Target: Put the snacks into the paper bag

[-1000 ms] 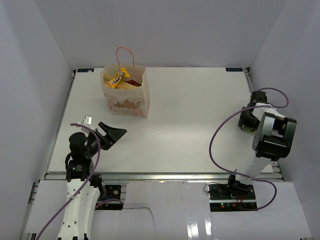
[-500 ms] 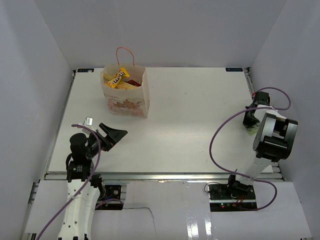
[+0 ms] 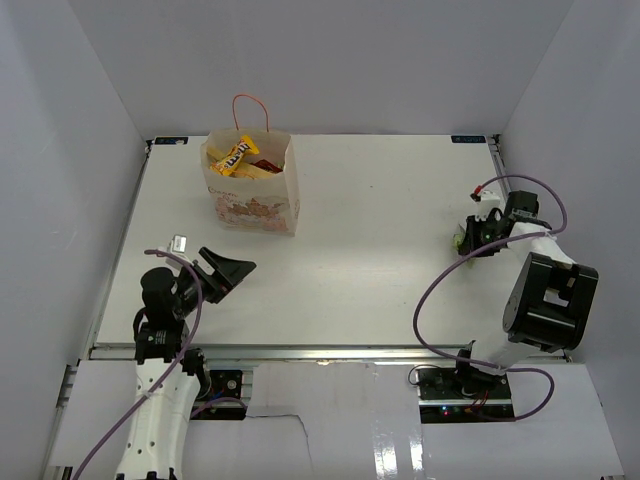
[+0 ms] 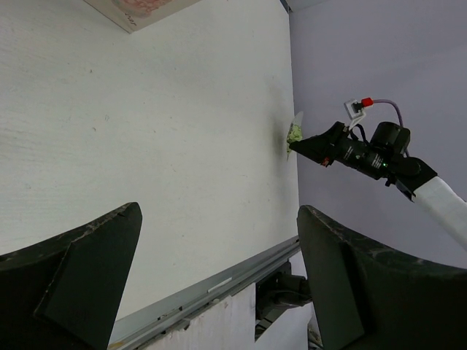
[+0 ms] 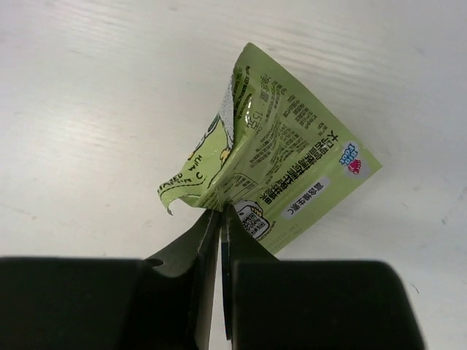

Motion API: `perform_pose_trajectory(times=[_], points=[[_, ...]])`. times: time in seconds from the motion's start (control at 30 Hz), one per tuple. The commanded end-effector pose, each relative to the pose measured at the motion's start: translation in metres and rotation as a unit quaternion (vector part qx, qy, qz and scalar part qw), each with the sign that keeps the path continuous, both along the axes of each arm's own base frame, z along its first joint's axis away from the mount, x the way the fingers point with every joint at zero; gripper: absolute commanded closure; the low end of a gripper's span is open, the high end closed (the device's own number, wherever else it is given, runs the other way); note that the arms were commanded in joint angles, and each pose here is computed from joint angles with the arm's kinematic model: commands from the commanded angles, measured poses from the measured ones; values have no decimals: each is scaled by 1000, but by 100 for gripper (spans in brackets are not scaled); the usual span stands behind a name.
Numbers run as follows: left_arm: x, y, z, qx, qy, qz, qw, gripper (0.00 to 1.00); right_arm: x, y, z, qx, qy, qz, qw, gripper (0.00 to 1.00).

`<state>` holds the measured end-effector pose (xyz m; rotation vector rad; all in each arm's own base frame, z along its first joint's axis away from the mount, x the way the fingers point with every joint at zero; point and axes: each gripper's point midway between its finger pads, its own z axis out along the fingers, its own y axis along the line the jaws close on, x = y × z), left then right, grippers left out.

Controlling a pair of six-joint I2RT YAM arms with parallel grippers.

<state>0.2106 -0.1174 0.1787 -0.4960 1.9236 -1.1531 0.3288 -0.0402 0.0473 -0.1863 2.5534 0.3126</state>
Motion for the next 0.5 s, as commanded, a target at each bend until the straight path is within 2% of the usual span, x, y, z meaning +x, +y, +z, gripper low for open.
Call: perform_pose_trajectory(times=[0.0, 0.13, 0.23, 0.33, 0.4, 0.43, 0.47], points=[[2, -3, 5, -10, -9, -10, 1000, 2, -11, 49, 28, 66, -54, 138, 987, 92], [4, -5, 4, -19, -3, -14, 1000, 2, -27, 93, 43, 85, -76, 249, 962, 92], [6, -6, 3, -28, 8, -16, 999, 2, -42, 134, 59, 89, -102, 343, 929, 92], [7, -8, 5, -41, 15, -18, 999, 2, -64, 193, 71, 75, -118, 458, 878, 92], [8, -9, 6, -48, 17, -19, 999, 2, -71, 215, 76, 68, -123, 495, 857, 92], [8, -9, 6, -55, 20, -18, 998, 2, -79, 238, 85, 66, -132, 530, 835, 92], [7, -10, 7, -59, 22, -20, 998, 2, -80, 247, 83, 57, -129, 543, 828, 92]])
